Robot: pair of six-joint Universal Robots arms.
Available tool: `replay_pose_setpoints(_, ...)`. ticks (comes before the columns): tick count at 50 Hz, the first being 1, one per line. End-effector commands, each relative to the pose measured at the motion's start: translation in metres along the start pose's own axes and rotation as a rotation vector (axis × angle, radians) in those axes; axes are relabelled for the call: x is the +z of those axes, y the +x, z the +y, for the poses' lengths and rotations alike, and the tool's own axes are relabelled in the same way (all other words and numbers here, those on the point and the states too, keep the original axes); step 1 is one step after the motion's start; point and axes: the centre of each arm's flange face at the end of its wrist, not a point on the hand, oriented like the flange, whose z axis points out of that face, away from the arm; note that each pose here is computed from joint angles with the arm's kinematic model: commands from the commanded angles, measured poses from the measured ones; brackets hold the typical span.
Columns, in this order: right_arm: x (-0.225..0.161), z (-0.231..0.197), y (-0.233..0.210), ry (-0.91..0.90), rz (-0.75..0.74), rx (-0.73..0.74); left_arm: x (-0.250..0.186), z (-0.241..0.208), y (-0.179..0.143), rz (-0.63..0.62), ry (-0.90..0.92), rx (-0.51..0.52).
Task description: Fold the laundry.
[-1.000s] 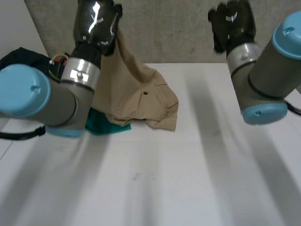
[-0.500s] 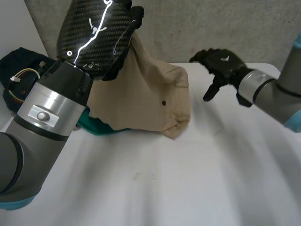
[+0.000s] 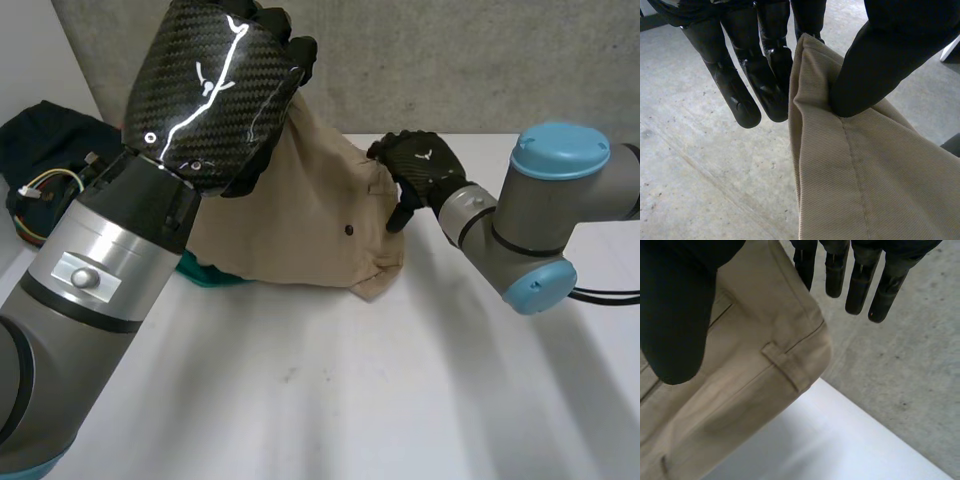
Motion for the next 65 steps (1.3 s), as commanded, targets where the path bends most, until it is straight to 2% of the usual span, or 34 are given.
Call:
replay_pose_setpoints(1,0.0,-0.033,0.011,0.075,0.055,-0.02,-0.004,-0.004,0.0,0.0,0.003,0.003)
replay_pose_setpoints(5,0.002,-0.039,0.009,0.105,0.005,-0.028,-0.006,-0.009,-0.001,0.001,0.007,0.004)
replay_pose_setpoints(13,0.021,0.006,-0.014,0.055,-0.132,-0.01,-0.007,-0.011,-0.001,0.0,0.008,0.003)
replay_pose_setpoints(17,0.028,0.013,-0.011,0.054,-0.118,-0.01,-0.007,-0.009,-0.001,-0.001,0.003,0.003)
replay_pose_setpoints(20,0.025,-0.003,-0.002,0.068,-0.077,-0.021,-0.006,-0.007,-0.003,-0.008,-0.004,0.007)
replay_pose_setpoints(23,0.003,-0.041,0.023,0.087,-0.006,-0.094,-0.006,-0.001,-0.006,-0.015,-0.024,0.011)
replay_pose_setpoints(25,-0.026,-0.066,0.053,0.07,0.068,-0.2,-0.007,0.006,-0.01,-0.019,-0.057,0.014)
replay_pose_setpoints(28,-0.064,-0.094,0.068,0.028,0.123,-0.346,-0.01,0.017,-0.01,-0.009,-0.115,0.003)
replay_pose_setpoints(32,-0.107,-0.113,0.062,-0.073,0.117,-0.453,-0.014,0.027,-0.004,0.024,-0.187,-0.025)
replay_pose_setpoints(35,-0.13,-0.116,0.052,-0.162,0.07,-0.439,-0.018,0.034,0.001,0.048,-0.241,-0.051)
replay_pose_setpoints(42,-0.159,-0.097,0.03,-0.35,-0.047,-0.377,-0.028,0.067,0.023,0.142,-0.433,-0.146)
replay_pose_setpoints(46,-0.142,-0.052,0.022,-0.464,-0.129,-0.406,-0.025,0.106,0.039,0.167,-0.532,-0.184)
replay_pose_setpoints(49,-0.12,-0.032,0.022,-0.491,-0.123,-0.455,-0.009,0.137,0.043,0.146,-0.561,-0.176)
replay_pose_setpoints(53,-0.075,-0.027,0.043,-0.418,0.041,-0.539,0.035,0.167,0.031,0.053,-0.505,-0.109)
replay_pose_setpoints(54,-0.055,-0.036,0.055,-0.332,0.138,-0.584,0.055,0.172,0.021,0.006,-0.454,-0.072)
replay_pose_setpoints(57,-0.03,-0.057,0.071,-0.169,0.262,-0.629,0.094,0.166,0.0,-0.076,-0.308,0.013)
replay_pose_setpoints(58,-0.016,-0.078,0.081,-0.021,0.348,-0.655,0.119,0.156,-0.02,-0.148,-0.186,0.077)
replay_pose_setpoints(60,-0.007,-0.102,0.089,0.138,0.432,-0.681,0.14,0.138,-0.041,-0.226,-0.056,0.138)
replay_pose_setpoints(61,-0.002,-0.125,0.094,0.295,0.504,-0.709,0.149,0.13,-0.05,-0.265,0.013,0.166)
replay_pose_setpoints(62,-0.001,-0.135,0.096,0.362,0.535,-0.722,0.158,0.117,-0.068,-0.332,0.11,0.203)
replay_pose_setpoints(65,-0.007,-0.172,0.099,0.576,0.63,-0.761,0.167,0.097,-0.096,-0.424,0.254,0.259)
